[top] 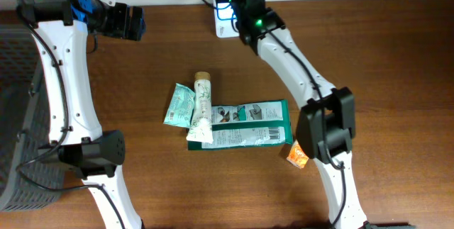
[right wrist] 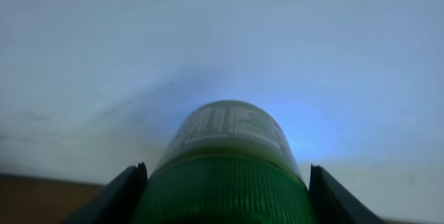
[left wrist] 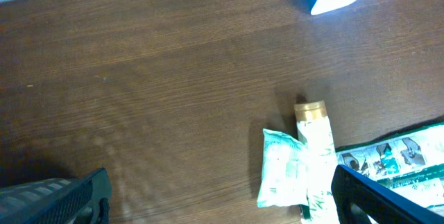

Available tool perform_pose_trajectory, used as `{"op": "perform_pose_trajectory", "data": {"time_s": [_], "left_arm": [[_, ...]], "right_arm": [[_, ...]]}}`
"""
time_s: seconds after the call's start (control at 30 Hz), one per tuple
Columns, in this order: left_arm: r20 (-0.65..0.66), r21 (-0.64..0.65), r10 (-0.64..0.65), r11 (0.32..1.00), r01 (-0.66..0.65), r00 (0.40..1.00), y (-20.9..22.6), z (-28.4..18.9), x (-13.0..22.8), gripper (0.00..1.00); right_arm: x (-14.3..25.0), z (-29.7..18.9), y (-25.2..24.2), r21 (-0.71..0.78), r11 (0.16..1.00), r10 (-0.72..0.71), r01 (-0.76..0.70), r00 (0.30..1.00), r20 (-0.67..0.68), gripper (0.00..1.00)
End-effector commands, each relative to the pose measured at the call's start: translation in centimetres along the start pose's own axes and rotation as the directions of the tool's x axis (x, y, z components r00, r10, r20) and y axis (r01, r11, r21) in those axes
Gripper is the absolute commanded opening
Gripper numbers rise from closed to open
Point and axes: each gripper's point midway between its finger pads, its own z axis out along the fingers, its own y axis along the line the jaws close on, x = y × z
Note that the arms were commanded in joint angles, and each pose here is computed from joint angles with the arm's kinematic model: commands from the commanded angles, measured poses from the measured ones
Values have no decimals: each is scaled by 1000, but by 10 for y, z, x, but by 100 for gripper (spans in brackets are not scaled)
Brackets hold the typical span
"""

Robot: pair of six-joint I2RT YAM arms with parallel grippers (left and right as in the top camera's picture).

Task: Scan the item barcode
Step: 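Raise the jar with the right gripper and hold it under the scanner, then carry the jar right and set it down at the table's right edge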

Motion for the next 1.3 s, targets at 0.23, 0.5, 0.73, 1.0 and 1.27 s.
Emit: {"op": "perform_pose_trajectory", "data": {"time_s": [0.23, 0.5, 0.73, 1.0, 1.27], "left_arm": [[18, 1, 15, 1000, -15, 1000, 0, -5, -2, 99], [18, 1, 15, 1000, -15, 1000, 0, -5, -2, 99], [18, 1, 15, 1000, -15, 1000, 0, -5, -2, 99], [18, 1, 15, 1000, -15, 1000, 0, -5, -2, 99], [18, 1, 15, 1000, -15, 1000, 0, -5, -2, 99]], "right_arm": [[28, 24, -23, 99, 986, -136, 134, 991, 8, 43], [13, 17, -20, 97, 987, -133, 129, 991, 29, 42], [-38, -34, -22, 101, 983, -148, 151, 988, -40, 49], [1, -117, -51, 4, 1000, -15, 18, 888, -460, 35], [73, -187, -195, 324, 945, 284, -45, 604, -744, 35]]}}
